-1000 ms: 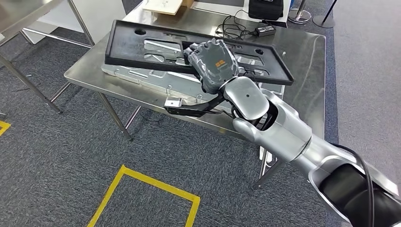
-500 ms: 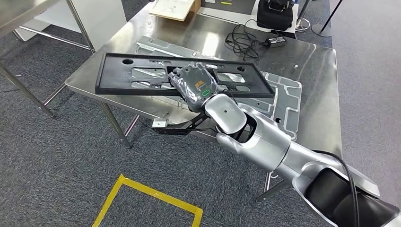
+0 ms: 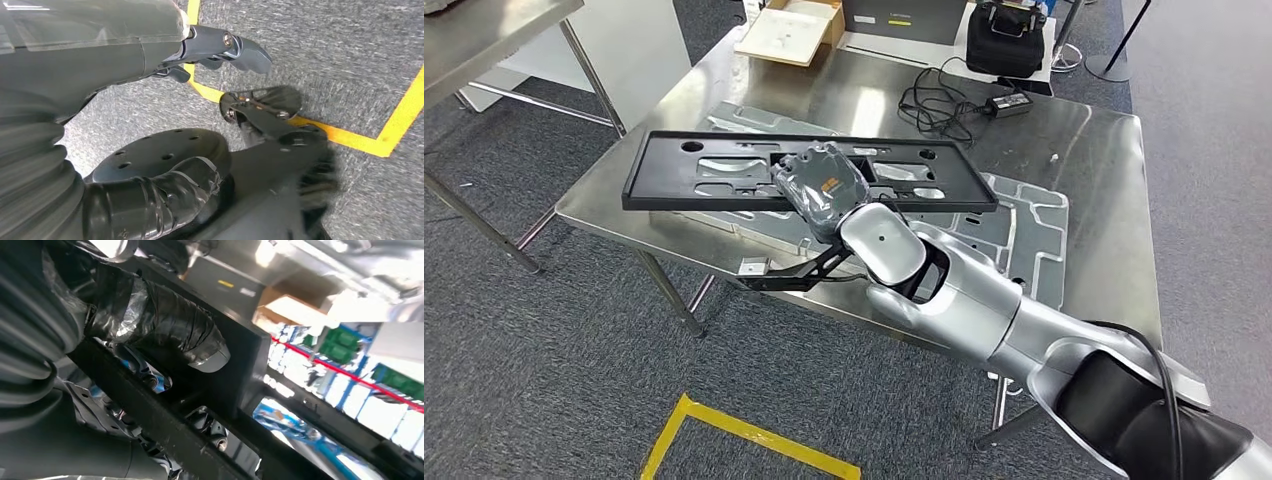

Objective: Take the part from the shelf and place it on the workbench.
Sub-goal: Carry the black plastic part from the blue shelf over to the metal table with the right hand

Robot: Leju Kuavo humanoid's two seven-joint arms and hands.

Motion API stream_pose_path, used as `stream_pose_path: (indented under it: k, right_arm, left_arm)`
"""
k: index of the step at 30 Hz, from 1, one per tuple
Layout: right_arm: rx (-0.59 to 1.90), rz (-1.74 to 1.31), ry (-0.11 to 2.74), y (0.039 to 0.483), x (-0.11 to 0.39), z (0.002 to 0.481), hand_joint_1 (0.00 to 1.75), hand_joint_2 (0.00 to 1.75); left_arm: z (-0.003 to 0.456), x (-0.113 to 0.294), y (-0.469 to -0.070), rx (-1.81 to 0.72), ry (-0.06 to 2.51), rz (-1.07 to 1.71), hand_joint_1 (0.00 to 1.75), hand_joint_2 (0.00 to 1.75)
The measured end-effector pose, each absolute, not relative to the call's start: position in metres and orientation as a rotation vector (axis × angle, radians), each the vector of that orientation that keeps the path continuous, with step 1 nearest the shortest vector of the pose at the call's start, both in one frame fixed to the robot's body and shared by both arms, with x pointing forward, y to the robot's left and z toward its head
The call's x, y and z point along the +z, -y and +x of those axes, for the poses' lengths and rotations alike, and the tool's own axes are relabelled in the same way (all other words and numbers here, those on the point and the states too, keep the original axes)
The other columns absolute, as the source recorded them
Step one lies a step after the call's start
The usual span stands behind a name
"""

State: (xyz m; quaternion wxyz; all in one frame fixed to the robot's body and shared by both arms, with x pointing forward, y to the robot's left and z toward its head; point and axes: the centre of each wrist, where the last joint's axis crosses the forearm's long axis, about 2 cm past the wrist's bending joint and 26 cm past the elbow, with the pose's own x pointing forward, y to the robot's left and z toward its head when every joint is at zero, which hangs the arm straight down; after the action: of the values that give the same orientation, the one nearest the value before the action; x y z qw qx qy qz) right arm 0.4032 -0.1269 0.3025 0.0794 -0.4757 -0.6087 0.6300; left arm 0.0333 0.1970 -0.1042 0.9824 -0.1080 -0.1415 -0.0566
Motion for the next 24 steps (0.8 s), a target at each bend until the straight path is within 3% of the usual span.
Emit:
stream_pose_path:
  k: [6,24]
  right_arm:
    - [1.894,-1.432,1.742,0.137,0.293,0.41,1.75,1.75]
    - [1.708,-1.483,1.385,0.226,0.261,0.446,1.75,1.75]
  left_arm:
    - [0.028,-0.105,-0.199,-0.108,0.276,-0.215,0.0,1.75]
    - [0.028,-0.104,-0.195,-0.05,0.27,-0.214,0.0,1.75]
